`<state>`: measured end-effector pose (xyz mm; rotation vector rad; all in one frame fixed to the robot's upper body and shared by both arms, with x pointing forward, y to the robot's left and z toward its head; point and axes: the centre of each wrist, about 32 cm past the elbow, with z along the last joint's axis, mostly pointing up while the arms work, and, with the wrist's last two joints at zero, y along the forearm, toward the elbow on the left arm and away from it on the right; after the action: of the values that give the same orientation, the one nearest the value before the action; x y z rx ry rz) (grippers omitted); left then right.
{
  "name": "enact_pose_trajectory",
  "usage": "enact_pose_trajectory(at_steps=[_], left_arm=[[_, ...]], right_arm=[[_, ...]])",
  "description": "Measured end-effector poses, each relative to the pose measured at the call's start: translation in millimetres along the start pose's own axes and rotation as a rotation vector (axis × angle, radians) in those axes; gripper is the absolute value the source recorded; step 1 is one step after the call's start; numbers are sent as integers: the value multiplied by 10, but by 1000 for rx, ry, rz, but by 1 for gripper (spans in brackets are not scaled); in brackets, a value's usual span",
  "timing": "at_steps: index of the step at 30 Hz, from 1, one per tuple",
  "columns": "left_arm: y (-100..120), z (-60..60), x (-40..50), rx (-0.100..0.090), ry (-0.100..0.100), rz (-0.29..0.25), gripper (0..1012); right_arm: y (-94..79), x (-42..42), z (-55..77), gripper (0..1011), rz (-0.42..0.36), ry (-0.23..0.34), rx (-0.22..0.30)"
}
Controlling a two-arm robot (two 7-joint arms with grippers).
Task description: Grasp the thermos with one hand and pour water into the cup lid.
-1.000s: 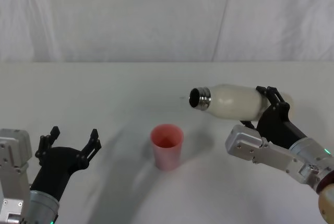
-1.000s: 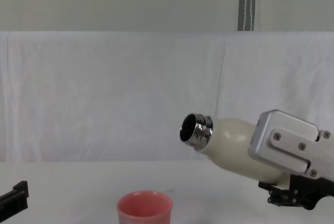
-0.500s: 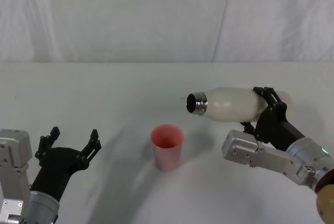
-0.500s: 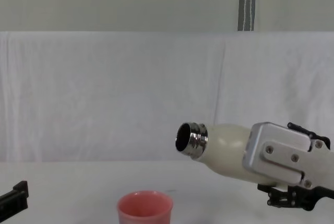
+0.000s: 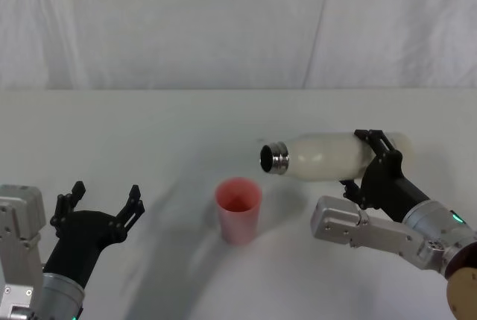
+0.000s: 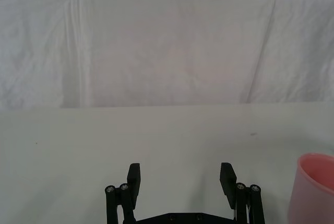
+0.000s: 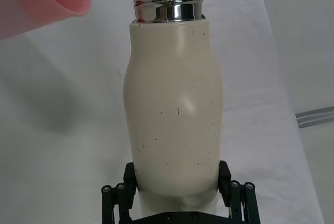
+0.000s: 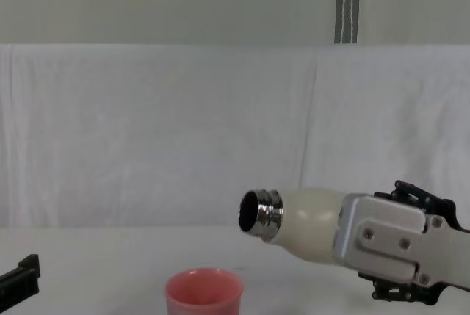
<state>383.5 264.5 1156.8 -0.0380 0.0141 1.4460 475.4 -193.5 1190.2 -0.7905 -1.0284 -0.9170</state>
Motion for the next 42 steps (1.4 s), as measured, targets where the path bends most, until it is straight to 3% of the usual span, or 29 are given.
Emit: enact_pose_trajectory(at_steps=[23,42], left_arm=[[0,0,0,0,0,0,1001],[0,0,0,0,0,0,1001]], right_arm=[[62,-44,26,951,-2,-74,5],[109,-17,40,951,-21,-129,24]])
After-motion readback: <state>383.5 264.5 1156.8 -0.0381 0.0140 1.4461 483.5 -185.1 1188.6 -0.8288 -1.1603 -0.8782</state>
